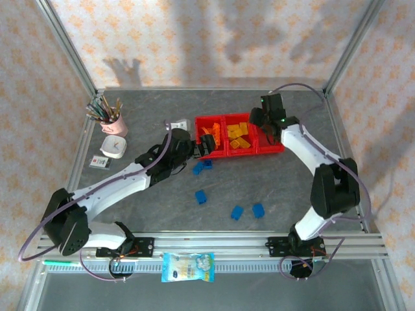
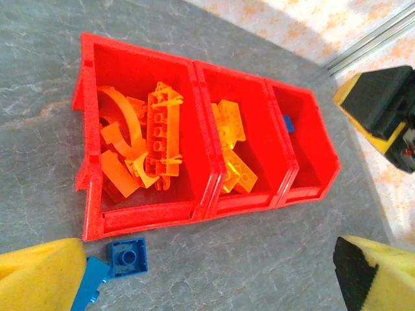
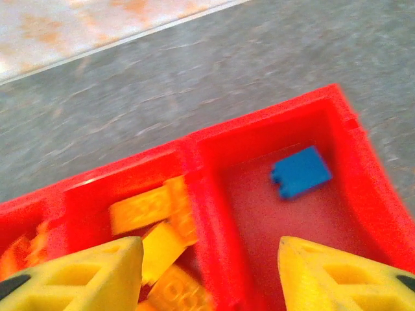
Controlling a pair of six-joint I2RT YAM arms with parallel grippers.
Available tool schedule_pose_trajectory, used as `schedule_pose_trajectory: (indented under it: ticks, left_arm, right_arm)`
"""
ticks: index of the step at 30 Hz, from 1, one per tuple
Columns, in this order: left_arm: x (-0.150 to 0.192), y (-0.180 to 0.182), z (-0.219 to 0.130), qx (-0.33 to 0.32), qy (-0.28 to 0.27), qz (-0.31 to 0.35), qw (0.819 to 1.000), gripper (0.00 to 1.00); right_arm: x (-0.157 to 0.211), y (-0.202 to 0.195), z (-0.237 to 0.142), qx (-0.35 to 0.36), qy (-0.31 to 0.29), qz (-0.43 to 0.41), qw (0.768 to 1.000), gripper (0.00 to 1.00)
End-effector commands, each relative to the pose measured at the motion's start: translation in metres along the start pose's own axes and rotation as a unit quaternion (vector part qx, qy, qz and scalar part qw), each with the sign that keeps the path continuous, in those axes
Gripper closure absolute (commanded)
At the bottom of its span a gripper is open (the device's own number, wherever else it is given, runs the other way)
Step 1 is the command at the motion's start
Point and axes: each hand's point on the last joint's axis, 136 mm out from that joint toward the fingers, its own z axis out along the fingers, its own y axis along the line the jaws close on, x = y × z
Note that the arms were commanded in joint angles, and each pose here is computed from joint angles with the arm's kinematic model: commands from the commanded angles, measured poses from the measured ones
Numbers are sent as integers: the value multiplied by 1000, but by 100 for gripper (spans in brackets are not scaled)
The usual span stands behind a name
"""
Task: Sort the legos into containers by color
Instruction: Pick up the lego from the bottom-center of the table.
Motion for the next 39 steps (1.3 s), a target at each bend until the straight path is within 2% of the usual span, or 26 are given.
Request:
schedule_pose_trajectory:
  ticks: [1, 11, 21, 26, 33, 39]
  left_arm:
    - [-1, 21, -11, -31, -10, 12, 999, 1]
    - [9, 64, -39, -78, -20, -5, 997, 1]
    - [18, 102, -72, -127, -32, -37, 991, 1]
    - [26, 117, -82, -148, -31, -49, 987, 1]
    - [30, 130, -89, -162, -38, -65, 984, 1]
    - [29, 131, -90, -161, -42, -69, 984, 1]
  right_arm:
    - [21, 12, -21, -15, 14, -18, 1000, 42]
    - [113, 84, -58, -106, 69, -115, 985, 36]
    - [229, 150, -86, -191, 134, -235, 944, 28]
    - [278, 165, -94, -213, 165, -268, 925, 26]
    - [306, 162, -76, -183, 182, -276, 926, 26]
    - [319, 155, -60, -151, 196, -293, 923, 31]
